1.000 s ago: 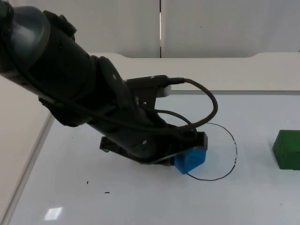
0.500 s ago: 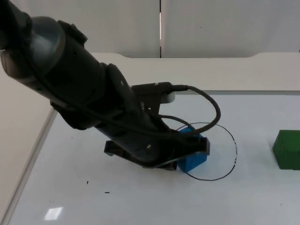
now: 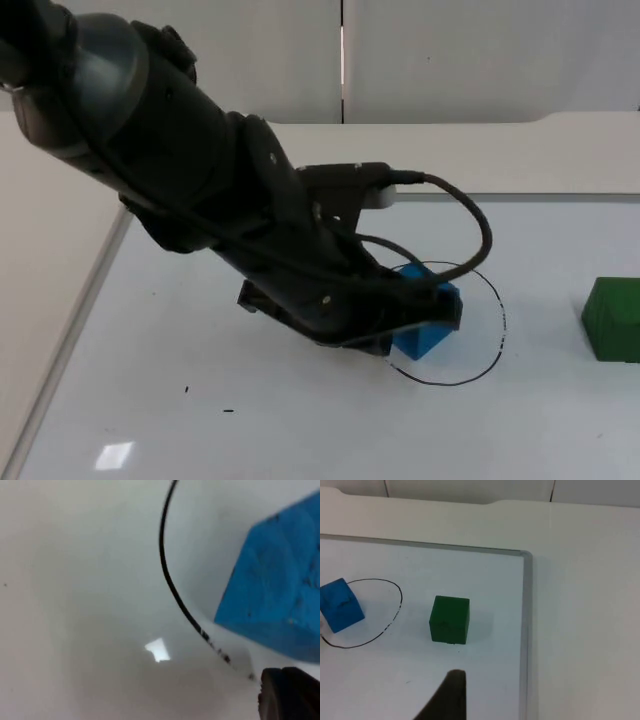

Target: Push the two cubes into the marked area.

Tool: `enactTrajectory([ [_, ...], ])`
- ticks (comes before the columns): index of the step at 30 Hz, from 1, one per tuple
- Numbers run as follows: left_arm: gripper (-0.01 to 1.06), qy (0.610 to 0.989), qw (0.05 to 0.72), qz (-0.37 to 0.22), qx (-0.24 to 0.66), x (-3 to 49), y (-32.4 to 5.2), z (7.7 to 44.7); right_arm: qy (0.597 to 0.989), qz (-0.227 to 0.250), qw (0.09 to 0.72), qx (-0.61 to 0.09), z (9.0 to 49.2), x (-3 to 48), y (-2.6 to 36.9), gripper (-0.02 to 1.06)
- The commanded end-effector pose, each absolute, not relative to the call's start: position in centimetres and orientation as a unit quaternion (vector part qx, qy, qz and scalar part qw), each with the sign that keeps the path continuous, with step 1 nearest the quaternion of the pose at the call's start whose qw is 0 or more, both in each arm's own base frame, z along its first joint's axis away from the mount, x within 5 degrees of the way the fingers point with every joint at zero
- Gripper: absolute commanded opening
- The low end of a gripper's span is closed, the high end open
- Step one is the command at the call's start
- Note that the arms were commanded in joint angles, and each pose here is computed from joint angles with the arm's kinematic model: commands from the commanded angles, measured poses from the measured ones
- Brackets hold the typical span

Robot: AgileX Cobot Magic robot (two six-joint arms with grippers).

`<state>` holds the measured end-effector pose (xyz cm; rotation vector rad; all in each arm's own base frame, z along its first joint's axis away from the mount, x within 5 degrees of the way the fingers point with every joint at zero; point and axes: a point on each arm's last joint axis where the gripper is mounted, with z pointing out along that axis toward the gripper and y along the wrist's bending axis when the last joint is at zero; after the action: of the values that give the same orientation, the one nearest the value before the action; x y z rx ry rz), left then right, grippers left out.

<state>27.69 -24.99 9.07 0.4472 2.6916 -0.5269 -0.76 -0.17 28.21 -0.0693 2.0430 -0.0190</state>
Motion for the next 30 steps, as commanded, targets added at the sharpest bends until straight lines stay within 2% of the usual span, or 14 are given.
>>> enactTrajectory([
  [1, 0.00, 0.951, 0.173, -0.185, 0.174, 27.6, -24.8, 9.5, 0.853, -0.010, 0.521, -0.028, 28.0, -0.7, -0.2, 1.05],
  [6, 0.00, 0.953, 0.167, -0.178, 0.180, 28.5, -22.9, 11.2, 0.853, -0.010, 0.521, -0.028, 28.0, -0.7, -0.2, 1.05],
  [9, 0.00, 0.949, 0.177, -0.178, 0.188, 29.0, -21.7, 13.3, 0.853, -0.010, 0.521, -0.028, 28.0, -0.7, -0.2, 1.05],
  [13, 0.00, 0.934, 0.225, -0.188, 0.206, 28.8, -20.5, 18.0, 0.853, -0.010, 0.521, -0.028, 28.0, -0.7, -0.2, 1.05],
  [14, 0.00, 0.934, 0.225, -0.188, 0.206, 28.8, -20.5, 18.0, 0.853, -0.010, 0.521, -0.028, 28.0, -0.7, -0.2, 1.05],
  [18, 0.00, 0.905, 0.296, -0.185, 0.243, 27.7, -19.5, 23.2, 0.853, -0.010, 0.521, -0.028, 28.0, -0.7, -0.2, 1.05],
  [19, 0.00, 0.905, 0.296, -0.185, 0.243, 27.7, -19.5, 23.2, 0.853, -0.010, 0.521, -0.028, 28.0, -0.7, -0.2, 1.05],
  [24, 0.00, 0.880, 0.335, -0.201, 0.270, 25.4, -18.3, 28.0, 0.853, -0.010, 0.521, -0.028, 28.0, -0.7, -0.2, 1.05],
  [30, 0.00, 0.840, 0.378, -0.256, 0.292, 22.6, -17.5, 29.2, 0.853, -0.010, 0.521, -0.028, 28.0, -0.7, -0.2, 1.05],
])
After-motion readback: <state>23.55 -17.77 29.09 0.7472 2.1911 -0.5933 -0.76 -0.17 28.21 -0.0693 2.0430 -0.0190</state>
